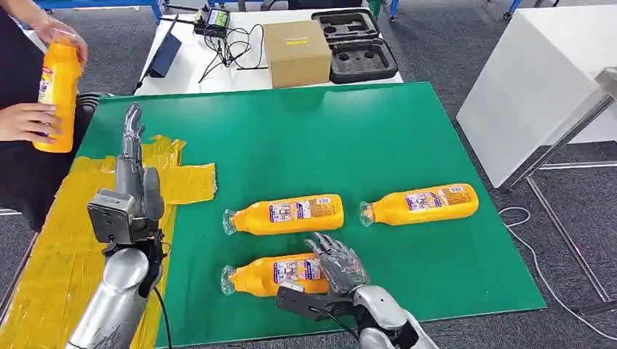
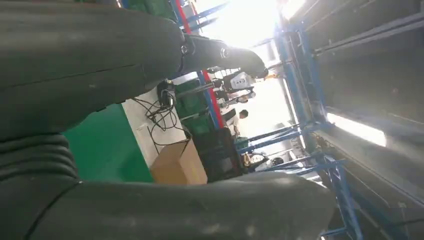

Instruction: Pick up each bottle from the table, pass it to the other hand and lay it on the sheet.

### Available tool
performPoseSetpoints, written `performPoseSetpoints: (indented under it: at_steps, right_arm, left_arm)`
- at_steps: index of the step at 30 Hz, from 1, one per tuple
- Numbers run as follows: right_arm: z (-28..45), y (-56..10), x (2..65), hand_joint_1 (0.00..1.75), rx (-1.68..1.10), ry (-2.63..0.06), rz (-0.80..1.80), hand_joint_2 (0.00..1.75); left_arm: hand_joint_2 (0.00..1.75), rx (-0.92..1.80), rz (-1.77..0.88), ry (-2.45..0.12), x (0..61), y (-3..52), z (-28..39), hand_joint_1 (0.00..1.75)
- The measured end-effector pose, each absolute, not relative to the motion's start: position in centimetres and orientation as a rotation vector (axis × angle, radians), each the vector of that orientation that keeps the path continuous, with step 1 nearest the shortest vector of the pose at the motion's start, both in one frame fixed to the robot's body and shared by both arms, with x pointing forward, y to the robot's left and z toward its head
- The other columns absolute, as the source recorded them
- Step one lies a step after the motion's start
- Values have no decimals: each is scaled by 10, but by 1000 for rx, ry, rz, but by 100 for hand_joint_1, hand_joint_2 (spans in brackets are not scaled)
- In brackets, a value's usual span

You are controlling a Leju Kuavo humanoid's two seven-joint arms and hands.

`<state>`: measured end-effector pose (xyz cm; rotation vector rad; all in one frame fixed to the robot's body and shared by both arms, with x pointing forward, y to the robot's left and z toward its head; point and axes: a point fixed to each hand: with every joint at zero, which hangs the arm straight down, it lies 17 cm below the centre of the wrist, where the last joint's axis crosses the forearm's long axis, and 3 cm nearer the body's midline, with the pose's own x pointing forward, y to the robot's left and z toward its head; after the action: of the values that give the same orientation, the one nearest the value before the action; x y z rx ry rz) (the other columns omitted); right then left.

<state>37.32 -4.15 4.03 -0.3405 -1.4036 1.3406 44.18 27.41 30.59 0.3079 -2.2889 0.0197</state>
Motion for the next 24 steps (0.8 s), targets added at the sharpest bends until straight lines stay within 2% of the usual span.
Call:
performPoseSetpoints:
  at_steps: [2,3,4,11,24]
  right_arm:
    - [35,-43,374,0,-354,-1383,1355,175]
    - [33,-43,375,37,-362,-1371,1366,175]
    - [30,-44,376,175,-375,-1354,1381,175]
    - [6,-51,383,175,-502,-1254,1513,175]
    - [4,-58,391,175,-569,-1265,1527,175]
  left_arm:
    - [0,305,22,-2289,442,274,306,0]
    - [0,302,25,-2288,442,274,306,0]
    - [0,301,26,-2288,442,274,306,0]
    - [0,286,39,-2282,443,274,307,0]
    - [0,263,64,-2271,444,277,306,0]
